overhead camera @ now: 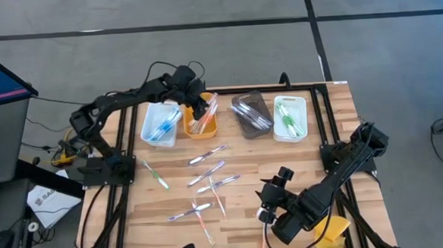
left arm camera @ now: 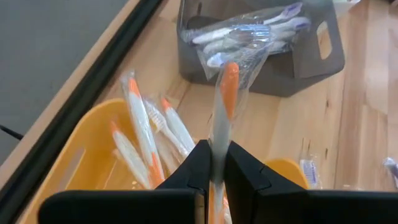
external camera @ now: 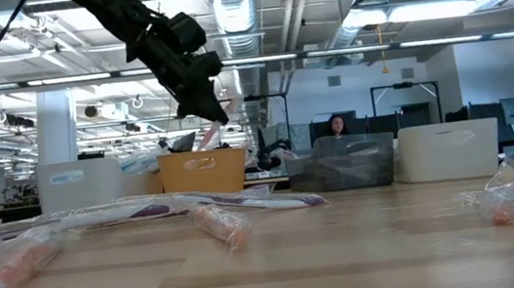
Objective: Pick & Place Toothbrushes
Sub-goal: Put the orange toothbrush into the yellow bin
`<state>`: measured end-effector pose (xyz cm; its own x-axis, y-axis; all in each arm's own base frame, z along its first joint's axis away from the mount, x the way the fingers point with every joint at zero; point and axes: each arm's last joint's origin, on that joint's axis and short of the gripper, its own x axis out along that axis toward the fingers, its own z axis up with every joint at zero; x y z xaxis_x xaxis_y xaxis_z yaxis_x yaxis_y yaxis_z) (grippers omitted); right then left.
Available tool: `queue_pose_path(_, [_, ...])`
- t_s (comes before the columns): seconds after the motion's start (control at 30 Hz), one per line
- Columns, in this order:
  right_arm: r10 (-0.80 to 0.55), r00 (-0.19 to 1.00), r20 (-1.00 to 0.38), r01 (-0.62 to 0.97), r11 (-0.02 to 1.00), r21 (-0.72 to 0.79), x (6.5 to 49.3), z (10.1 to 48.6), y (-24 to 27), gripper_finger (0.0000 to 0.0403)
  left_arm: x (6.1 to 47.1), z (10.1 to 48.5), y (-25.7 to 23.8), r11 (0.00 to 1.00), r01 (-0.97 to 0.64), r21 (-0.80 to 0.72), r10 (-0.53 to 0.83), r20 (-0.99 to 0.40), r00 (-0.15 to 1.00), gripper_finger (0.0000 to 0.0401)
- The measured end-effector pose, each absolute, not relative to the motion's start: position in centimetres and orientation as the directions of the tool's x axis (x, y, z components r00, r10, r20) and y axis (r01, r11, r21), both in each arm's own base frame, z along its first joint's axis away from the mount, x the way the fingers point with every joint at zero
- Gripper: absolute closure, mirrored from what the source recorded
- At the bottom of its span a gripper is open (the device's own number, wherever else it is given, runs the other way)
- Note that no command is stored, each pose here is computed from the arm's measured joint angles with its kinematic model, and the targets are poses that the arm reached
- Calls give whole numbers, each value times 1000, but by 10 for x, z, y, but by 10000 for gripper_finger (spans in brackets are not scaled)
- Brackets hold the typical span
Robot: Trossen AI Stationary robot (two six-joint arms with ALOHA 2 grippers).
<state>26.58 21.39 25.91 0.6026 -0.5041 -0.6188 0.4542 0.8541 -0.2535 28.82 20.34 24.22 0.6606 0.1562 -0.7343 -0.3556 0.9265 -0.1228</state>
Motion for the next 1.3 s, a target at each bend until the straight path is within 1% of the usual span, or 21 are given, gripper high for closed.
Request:
queue_pose_path(0.17, [-504, 602, -619, 454, 854, -253, 266, 259, 214, 214, 290, 235, 205, 924, -359, -130, 144, -751, 644, 374])
queue_pose_path(0.3, [-504, 602, -619, 457, 854, -250, 266, 259, 214, 214, 289, 233, 205, 922, -363, -134, 140, -759, 636, 373])
queue_pose_path(0.43, [-504, 602, -619, 457, 854, -250, 266, 259, 214, 214, 287, 232, 208, 897, -409, -171, 141, -764, 630, 364])
queue_pose_path(0.77, [-504, 602, -620, 458, 853, -249, 266, 259, 214, 214, 286, 231, 208, 892, -425, -156, 158, -772, 615, 312])
queue_pose_path(0.97, [-503, 602, -620, 458, 854, -248, 266, 259, 214, 214, 286, 231, 210, 880, -464, -104, 217, -782, 585, 274])
queue_pose_path(1.07, [-505, 599, -622, 455, 853, -255, 265, 259, 214, 214, 286, 231, 210, 881, -462, -101, 219, -780, 587, 257])
queue_pose_path(1.2, [-507, 591, -628, 437, 855, -278, 260, 258, 216, 214, 284, 241, 207, 887, -452, -97, 229, -757, 611, 243])
queue_pose_path(1.3, [-499, 571, -652, 412, 861, -298, 256, 257, 217, 214, 281, 258, 197, 898, -431, -92, 236, -725, 647, 237])
